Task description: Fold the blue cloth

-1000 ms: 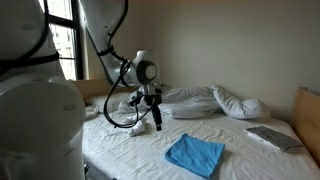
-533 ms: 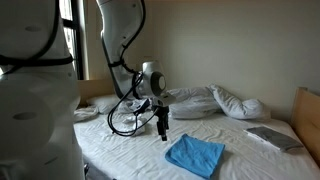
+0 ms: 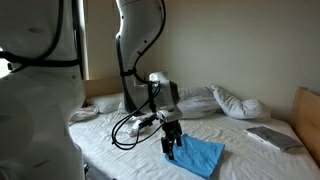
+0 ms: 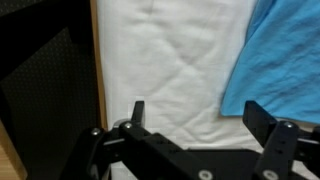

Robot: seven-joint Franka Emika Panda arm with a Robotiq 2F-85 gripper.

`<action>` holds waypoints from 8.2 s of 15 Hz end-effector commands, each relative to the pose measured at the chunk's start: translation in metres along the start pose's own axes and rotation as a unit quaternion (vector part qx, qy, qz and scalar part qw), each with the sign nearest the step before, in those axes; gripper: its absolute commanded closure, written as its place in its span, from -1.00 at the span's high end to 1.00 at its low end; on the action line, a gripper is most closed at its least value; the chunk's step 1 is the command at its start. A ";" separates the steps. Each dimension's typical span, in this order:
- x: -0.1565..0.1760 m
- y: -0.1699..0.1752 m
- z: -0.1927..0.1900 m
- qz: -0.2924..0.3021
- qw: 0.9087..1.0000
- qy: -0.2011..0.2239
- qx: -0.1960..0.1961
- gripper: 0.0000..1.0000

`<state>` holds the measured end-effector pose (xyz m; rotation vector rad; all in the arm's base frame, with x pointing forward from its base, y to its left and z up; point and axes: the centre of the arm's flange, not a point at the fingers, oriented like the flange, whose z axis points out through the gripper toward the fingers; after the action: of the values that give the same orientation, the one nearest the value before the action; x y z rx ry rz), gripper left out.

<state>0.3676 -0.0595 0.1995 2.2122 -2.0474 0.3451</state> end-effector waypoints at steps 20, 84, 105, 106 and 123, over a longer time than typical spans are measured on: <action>0.021 0.001 0.086 0.037 0.999 0.020 0.015 1.00; -0.030 -0.177 0.213 -0.026 0.998 0.056 0.013 1.00; -0.086 -0.213 0.167 -0.097 0.974 0.175 0.104 -0.82; -0.087 -0.216 0.162 -0.099 0.973 0.177 0.108 -0.77; -0.064 -0.159 0.195 -0.063 0.989 0.126 0.035 -0.79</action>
<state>0.5694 -0.0178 0.0134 2.2154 -1.7199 0.7315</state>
